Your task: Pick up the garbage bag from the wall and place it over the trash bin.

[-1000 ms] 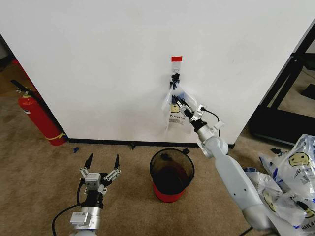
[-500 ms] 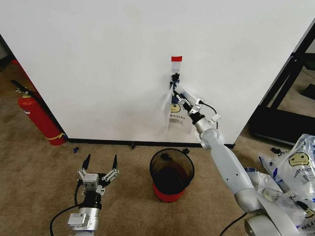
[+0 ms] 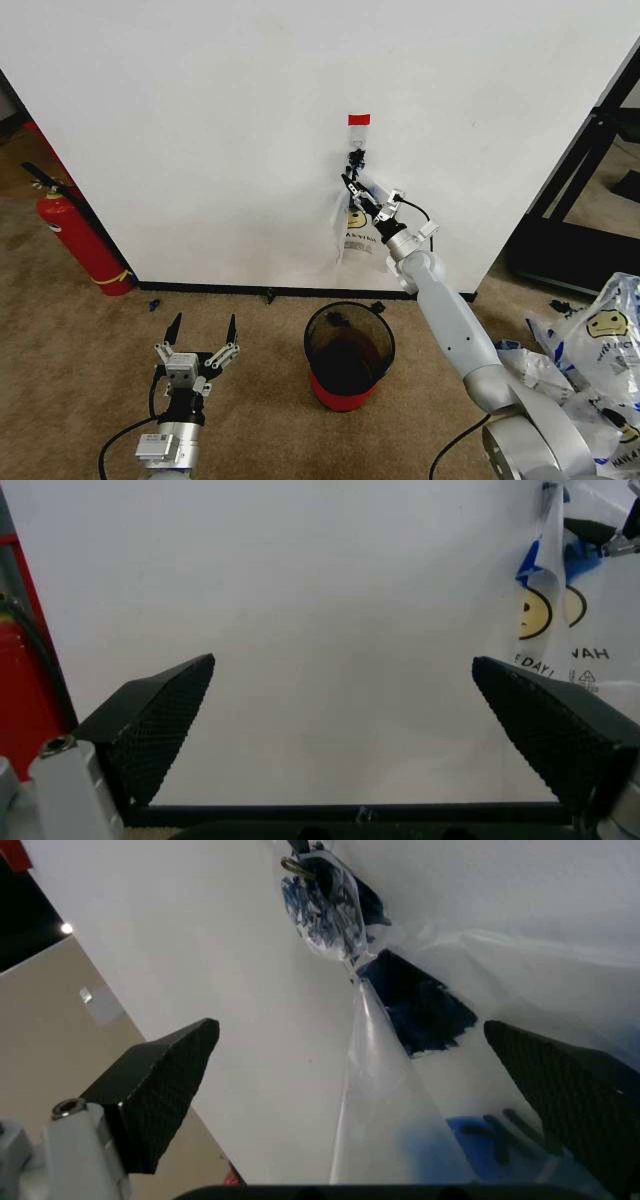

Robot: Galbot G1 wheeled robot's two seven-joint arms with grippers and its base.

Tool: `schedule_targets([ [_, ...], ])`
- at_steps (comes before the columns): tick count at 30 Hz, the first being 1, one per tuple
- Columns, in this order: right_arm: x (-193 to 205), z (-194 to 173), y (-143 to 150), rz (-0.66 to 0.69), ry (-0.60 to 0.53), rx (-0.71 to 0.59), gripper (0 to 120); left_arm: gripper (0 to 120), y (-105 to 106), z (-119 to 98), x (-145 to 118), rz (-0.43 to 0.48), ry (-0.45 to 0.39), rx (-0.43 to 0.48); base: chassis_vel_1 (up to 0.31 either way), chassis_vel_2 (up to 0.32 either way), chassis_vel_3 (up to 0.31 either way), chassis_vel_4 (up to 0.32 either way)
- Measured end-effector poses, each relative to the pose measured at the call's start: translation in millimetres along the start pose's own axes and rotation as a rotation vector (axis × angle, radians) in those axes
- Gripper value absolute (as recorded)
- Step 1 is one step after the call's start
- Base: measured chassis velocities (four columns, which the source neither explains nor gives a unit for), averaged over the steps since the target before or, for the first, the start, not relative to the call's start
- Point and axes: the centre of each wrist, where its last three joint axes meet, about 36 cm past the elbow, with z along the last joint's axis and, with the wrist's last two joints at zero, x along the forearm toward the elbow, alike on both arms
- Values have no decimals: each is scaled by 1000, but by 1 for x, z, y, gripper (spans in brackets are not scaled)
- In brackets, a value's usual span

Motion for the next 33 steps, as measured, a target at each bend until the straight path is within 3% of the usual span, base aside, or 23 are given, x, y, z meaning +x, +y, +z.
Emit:
schedule_targets([
  [19, -8, -13, 2, -54, 11, 42, 90, 100, -2, 1, 3, -3, 8, 6, 0, 0, 0, 0],
  [33, 9, -11, 2, -47, 17, 42, 90, 100, -4, -1, 5, -2, 4, 8, 0, 0, 0, 0],
])
